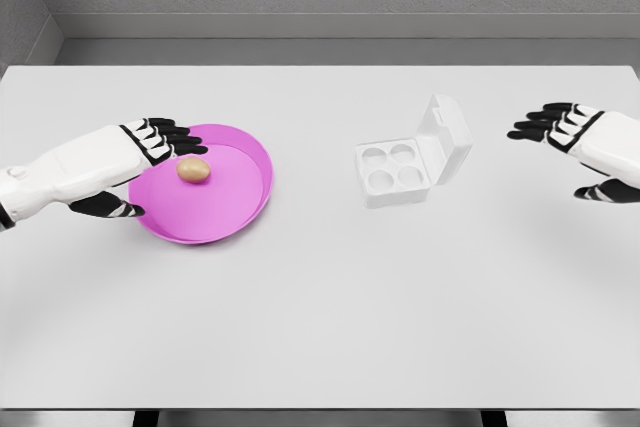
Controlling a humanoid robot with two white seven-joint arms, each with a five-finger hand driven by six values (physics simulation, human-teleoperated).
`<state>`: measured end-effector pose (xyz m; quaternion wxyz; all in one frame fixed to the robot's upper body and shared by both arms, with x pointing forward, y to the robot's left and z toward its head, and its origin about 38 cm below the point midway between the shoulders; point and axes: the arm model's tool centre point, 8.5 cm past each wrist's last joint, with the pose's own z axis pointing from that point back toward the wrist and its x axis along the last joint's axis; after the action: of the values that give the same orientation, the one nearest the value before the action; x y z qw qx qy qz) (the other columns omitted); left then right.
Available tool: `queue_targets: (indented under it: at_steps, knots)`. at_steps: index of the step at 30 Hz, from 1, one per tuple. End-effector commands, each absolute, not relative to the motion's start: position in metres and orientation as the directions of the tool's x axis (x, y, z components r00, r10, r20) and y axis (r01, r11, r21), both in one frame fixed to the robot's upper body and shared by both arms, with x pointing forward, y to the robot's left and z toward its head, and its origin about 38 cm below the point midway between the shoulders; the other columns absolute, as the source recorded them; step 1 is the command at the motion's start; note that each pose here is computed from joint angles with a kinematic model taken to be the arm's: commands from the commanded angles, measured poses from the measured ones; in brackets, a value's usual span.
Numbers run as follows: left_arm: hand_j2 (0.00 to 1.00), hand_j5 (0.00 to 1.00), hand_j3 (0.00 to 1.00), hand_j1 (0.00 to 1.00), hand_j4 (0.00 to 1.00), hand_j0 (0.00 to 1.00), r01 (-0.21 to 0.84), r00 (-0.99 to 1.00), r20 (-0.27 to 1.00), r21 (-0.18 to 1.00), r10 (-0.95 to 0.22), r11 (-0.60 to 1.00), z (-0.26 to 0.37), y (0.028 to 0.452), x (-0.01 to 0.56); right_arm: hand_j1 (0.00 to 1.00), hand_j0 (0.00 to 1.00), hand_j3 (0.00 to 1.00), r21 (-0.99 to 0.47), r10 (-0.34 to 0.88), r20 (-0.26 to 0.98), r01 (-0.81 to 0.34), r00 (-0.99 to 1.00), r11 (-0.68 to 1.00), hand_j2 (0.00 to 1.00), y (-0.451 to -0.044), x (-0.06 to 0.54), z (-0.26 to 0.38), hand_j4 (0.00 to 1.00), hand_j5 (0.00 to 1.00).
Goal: Pack egg into the box and close the box lid
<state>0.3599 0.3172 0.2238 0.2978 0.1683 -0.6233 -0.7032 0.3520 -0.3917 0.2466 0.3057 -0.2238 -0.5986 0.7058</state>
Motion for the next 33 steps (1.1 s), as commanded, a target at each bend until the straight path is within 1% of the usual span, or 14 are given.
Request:
queue_targets:
  at_steps: [1,5,6,9,11,12,14,17,18,22,25,29,32,33]
  knots:
    - [1.00,1.00,1.00,1.00,1.00,1.00,0.211,-0.765,0.139,0.977,-0.629,-0.040,0.224,0.318,0.360,1.00,1.00,1.00,-0.984,0.703,0.051,-0.157,-0.709,-0.087,1.00,-0.394,0.353,0.250,1.00,1.00]
    - [1.00,1.00,1.00,1.00,1.00,1.00,0.214,-0.761,0.139,0.976,-0.634,-0.044,0.224,0.320,0.360,1.00,1.00,1.00,-0.982,0.703,0.049,-0.161,-0.710,-0.095,1.00,-0.393,0.352,0.248,1.00,1.00]
    - [1.00,1.00,1.00,1.00,1.00,1.00,0.241,-0.755,0.176,0.970,-0.632,-0.018,0.212,0.317,0.357,1.00,1.00,1.00,-0.983,0.697,0.047,-0.159,-0.715,-0.096,1.00,-0.390,0.352,0.248,1.00,1.00]
    - [1.00,1.00,1.00,1.00,1.00,1.00,0.218,-0.774,0.141,0.975,-0.618,-0.050,0.224,0.312,0.358,1.00,1.00,1.00,-0.983,0.701,0.051,-0.160,-0.711,-0.092,1.00,-0.391,0.352,0.247,1.00,1.00]
    - [1.00,1.00,1.00,1.00,1.00,1.00,0.127,-0.809,0.077,0.991,-0.583,-0.045,0.255,0.298,0.364,1.00,1.00,1.00,-0.981,0.714,0.055,-0.170,-0.698,-0.091,1.00,-0.397,0.354,0.244,1.00,1.00]
    - [1.00,1.00,1.00,1.00,1.00,1.00,0.094,-0.804,0.051,0.995,-0.592,-0.041,0.271,0.296,0.372,1.00,1.00,1.00,-0.980,0.723,0.059,-0.178,-0.688,-0.089,1.00,-0.401,0.355,0.241,1.00,1.00]
    - [1.00,1.00,1.00,1.00,1.00,1.00,0.081,-0.780,0.041,0.996,-0.624,-0.035,0.284,0.294,0.381,1.00,1.00,1.00,-0.978,0.741,0.070,-0.194,-0.667,-0.083,1.00,-0.409,0.357,0.235,1.00,1.00]
    - [1.00,1.00,1.00,1.00,1.00,1.00,0.130,-0.716,0.003,0.983,-0.698,-0.129,0.266,0.280,0.396,1.00,1.00,1.00,-0.977,0.751,0.084,-0.202,-0.654,-0.067,1.00,-0.412,0.359,0.229,1.00,1.00]
    - [1.00,1.00,1.00,1.00,1.00,1.00,0.150,-0.712,0.007,0.979,-0.702,-0.142,0.260,0.274,0.398,1.00,1.00,1.00,-0.977,0.751,0.087,-0.204,-0.655,-0.064,1.00,-0.411,0.359,0.228,1.00,1.00]
    - [1.00,1.00,1.00,1.00,1.00,1.00,0.150,-0.706,0.022,0.982,-0.708,-0.119,0.264,0.265,0.404,1.00,1.00,1.00,-0.978,0.746,0.094,-0.202,-0.660,-0.055,1.00,-0.404,0.360,0.219,1.00,1.00]
    - [1.00,1.00,1.00,1.00,1.00,1.00,0.206,-0.645,0.101,0.978,-0.758,-0.045,0.256,0.262,0.412,1.00,1.00,1.00,-0.977,0.748,0.093,-0.204,-0.657,-0.058,1.00,-0.403,0.361,0.214,1.00,1.00]
    - [1.00,1.00,1.00,1.00,1.00,1.00,0.216,-0.635,0.107,0.975,-0.765,-0.043,0.253,0.265,0.414,1.00,1.00,1.00,-0.971,0.742,0.117,-0.231,-0.661,-0.053,1.00,-0.398,0.360,0.203,1.00,1.00]
    - [1.00,1.00,1.00,1.00,1.00,1.00,0.256,-0.633,0.126,0.965,-0.764,-0.053,0.239,0.263,0.416,1.00,1.00,1.00,-0.972,0.754,0.112,-0.229,-0.647,-0.052,1.00,-0.401,0.369,0.199,1.00,1.00]
    - [1.00,1.00,1.00,1.00,1.00,1.00,0.269,-0.644,0.128,0.961,-0.754,-0.066,0.233,0.260,0.414,1.00,1.00,1.00,-0.972,0.746,0.116,-0.230,-0.655,-0.051,1.00,-0.394,0.373,0.194,1.00,1.00]
